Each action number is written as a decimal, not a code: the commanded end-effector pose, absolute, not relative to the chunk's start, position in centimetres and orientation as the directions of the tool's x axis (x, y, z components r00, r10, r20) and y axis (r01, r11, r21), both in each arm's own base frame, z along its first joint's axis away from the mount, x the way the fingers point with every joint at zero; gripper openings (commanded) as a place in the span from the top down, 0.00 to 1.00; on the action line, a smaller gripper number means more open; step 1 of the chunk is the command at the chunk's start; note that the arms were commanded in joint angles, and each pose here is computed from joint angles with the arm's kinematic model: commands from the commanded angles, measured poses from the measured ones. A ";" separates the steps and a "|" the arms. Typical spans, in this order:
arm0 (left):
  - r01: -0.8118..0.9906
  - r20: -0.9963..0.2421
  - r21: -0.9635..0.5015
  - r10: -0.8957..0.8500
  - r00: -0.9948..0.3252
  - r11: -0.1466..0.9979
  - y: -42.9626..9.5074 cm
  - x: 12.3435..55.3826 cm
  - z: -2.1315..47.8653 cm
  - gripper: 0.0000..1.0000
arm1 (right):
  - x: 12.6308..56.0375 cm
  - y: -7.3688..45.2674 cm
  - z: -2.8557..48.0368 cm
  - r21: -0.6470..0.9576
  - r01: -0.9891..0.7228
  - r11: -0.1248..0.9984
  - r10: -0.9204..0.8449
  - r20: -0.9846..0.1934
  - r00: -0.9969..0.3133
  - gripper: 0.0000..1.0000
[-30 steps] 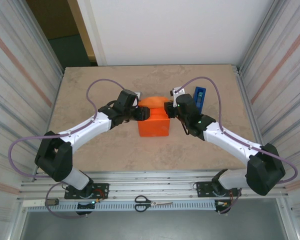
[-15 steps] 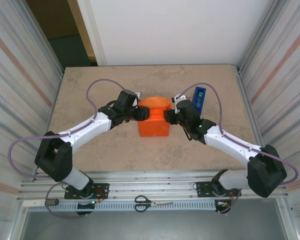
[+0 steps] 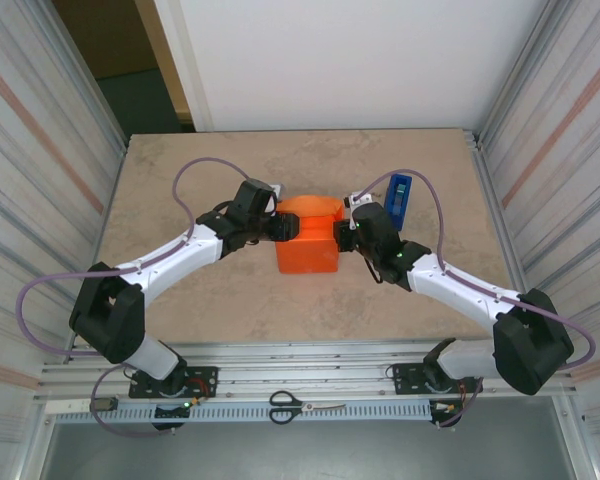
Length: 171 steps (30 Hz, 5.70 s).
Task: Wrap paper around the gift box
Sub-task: Sixth fold the wrapping paper for the gift box, then fold the wrapping paper for the sixth time on the gift box.
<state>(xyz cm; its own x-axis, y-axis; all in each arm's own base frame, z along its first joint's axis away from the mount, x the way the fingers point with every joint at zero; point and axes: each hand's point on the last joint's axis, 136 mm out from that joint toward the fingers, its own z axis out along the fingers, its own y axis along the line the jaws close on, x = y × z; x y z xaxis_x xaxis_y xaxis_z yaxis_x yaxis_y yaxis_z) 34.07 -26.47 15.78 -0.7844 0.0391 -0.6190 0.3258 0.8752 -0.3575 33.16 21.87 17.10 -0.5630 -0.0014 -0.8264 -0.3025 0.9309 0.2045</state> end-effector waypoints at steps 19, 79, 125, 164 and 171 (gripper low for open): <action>0.329 -0.533 -0.287 0.136 -0.835 0.900 -25.3 31.6 12.4 0.49 | 34.3 22.3 19.8 0.178 -0.300 0.937 0.001 -0.861 -0.508 0.85; 0.362 -0.667 -0.246 0.115 -0.737 0.899 -24.7 32.9 20.0 0.31 | 32.4 21.5 13.0 0.234 -0.214 0.948 0.040 -0.758 -0.652 0.52; 0.219 -0.768 -0.177 0.004 -0.640 0.960 -24.5 33.3 19.0 0.81 | 31.7 21.8 13.8 0.209 -0.212 0.955 0.023 -0.760 -0.649 0.53; 0.266 -0.818 -0.141 0.039 -0.573 0.953 -24.3 34.3 24.7 0.52 | 32.1 22.1 14.1 0.199 -0.218 0.955 0.010 -0.759 -0.651 0.55; 0.343 -0.732 -0.203 0.090 -0.675 0.917 -25.7 33.1 21.9 0.23 | 32.4 22.6 14.9 0.216 -0.232 0.948 0.019 -0.769 -0.639 0.54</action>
